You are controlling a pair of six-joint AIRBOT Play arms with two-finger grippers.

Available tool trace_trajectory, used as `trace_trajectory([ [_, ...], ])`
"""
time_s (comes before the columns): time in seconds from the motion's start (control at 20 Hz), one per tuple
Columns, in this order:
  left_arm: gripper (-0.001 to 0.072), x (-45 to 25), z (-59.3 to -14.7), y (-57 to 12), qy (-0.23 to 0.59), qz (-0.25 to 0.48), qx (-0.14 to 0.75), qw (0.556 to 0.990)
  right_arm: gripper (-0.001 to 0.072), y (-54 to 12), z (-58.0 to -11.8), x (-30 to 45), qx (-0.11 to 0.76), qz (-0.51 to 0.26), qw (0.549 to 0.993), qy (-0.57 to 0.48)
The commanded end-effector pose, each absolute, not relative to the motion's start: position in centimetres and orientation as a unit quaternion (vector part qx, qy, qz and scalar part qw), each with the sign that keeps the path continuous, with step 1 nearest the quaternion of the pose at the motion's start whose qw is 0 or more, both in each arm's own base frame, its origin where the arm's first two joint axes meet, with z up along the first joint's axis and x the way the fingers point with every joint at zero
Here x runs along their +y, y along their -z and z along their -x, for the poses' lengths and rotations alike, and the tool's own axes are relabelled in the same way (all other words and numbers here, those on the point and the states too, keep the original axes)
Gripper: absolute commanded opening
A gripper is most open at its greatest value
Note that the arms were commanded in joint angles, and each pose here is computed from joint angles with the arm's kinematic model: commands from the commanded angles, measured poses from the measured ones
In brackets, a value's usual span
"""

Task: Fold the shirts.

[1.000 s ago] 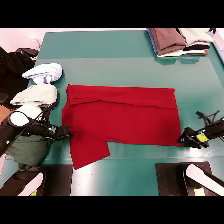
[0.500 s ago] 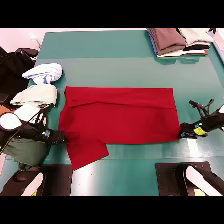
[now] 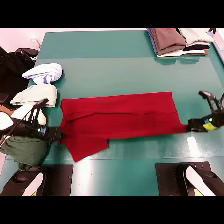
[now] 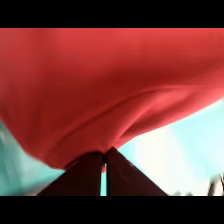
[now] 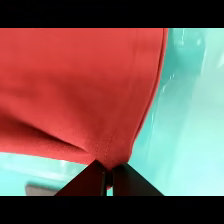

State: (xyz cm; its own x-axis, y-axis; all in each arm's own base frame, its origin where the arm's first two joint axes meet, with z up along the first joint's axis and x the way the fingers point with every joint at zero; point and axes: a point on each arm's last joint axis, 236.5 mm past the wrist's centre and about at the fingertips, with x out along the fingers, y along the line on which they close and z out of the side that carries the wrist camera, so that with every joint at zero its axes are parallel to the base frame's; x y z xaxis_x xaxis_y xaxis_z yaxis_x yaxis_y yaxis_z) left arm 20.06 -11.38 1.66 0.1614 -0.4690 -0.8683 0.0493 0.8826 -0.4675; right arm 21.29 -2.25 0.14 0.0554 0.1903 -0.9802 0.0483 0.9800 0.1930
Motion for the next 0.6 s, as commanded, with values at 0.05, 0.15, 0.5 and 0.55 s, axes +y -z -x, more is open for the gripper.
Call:
trace_trajectory([
  [0.05,0.0024,-10.4,-30.2,-2.8,0.159,0.152,0.554,0.803,0.0012,-0.8,-29.5,-2.2,0.659,-0.071,0.747,-0.058],
  [0.15,0.0025,-10.2,-33.9,-2.3,0.153,0.151,0.553,0.805,0.0012,-0.4,-32.5,-1.6,0.663,-0.068,0.742,-0.070],
  [0.5,0.0030,-9.8,-41.4,-0.4,0.143,0.148,0.537,0.818,0.0016,1.6,-38.5,-0.5,0.676,-0.057,0.730,-0.088],
  [0.55,0.0265,-9.8,-42.2,-0.7,0.134,0.162,0.523,0.826,0.0100,1.5,-39.3,-0.7,0.671,-0.056,0.734,-0.087],
])
